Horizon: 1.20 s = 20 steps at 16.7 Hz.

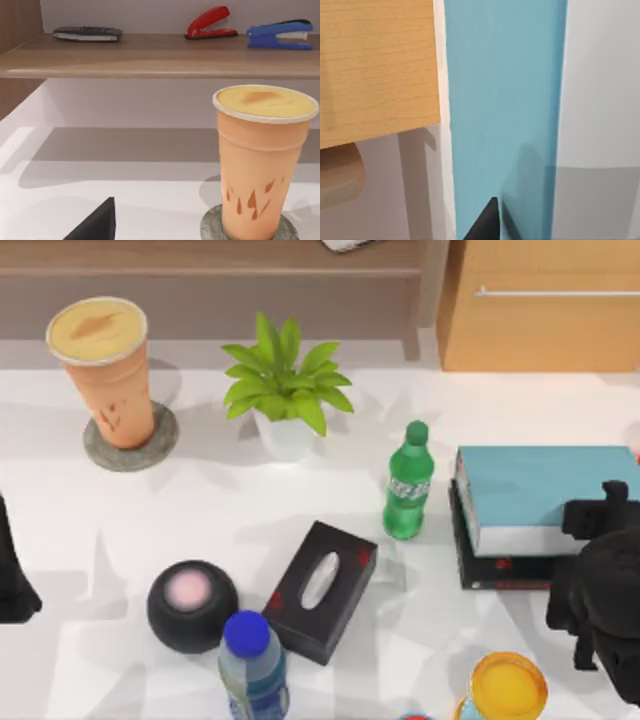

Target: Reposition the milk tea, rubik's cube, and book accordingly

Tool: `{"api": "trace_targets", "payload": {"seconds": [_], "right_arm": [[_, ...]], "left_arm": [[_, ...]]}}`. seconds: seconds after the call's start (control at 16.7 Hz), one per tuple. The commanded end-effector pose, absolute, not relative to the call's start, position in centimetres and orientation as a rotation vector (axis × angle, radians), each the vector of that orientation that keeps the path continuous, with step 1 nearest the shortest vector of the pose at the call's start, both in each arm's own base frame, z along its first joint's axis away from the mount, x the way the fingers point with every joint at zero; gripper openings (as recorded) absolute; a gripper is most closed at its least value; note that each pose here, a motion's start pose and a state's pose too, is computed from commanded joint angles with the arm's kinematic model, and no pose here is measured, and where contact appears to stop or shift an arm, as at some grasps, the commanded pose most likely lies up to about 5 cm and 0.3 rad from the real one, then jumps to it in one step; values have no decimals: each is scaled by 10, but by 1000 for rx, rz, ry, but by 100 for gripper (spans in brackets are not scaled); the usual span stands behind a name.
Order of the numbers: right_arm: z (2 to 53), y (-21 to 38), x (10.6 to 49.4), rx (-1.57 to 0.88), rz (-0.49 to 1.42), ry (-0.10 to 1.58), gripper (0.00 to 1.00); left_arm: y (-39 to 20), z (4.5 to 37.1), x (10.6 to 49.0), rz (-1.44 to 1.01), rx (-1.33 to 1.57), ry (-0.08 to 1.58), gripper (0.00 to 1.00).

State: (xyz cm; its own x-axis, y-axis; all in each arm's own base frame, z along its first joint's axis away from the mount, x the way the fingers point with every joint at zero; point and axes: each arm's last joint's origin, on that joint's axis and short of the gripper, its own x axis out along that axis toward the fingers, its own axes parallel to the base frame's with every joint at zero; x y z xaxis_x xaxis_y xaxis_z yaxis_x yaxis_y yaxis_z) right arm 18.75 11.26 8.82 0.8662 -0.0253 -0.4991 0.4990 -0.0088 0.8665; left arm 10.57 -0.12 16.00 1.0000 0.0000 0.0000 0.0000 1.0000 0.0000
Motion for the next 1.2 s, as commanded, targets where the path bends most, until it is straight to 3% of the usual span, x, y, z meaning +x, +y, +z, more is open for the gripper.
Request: {"api": "trace_targets", "payload": {"seconds": [0.72,1.2], "right_arm": [[86,113,192,1534,-431,388,0],[86,113,192,1534,-431,388,60]], "left_arm": [[-1,160,106,0,0,0,100],[-1,160,106,0,0,0,100]]}}
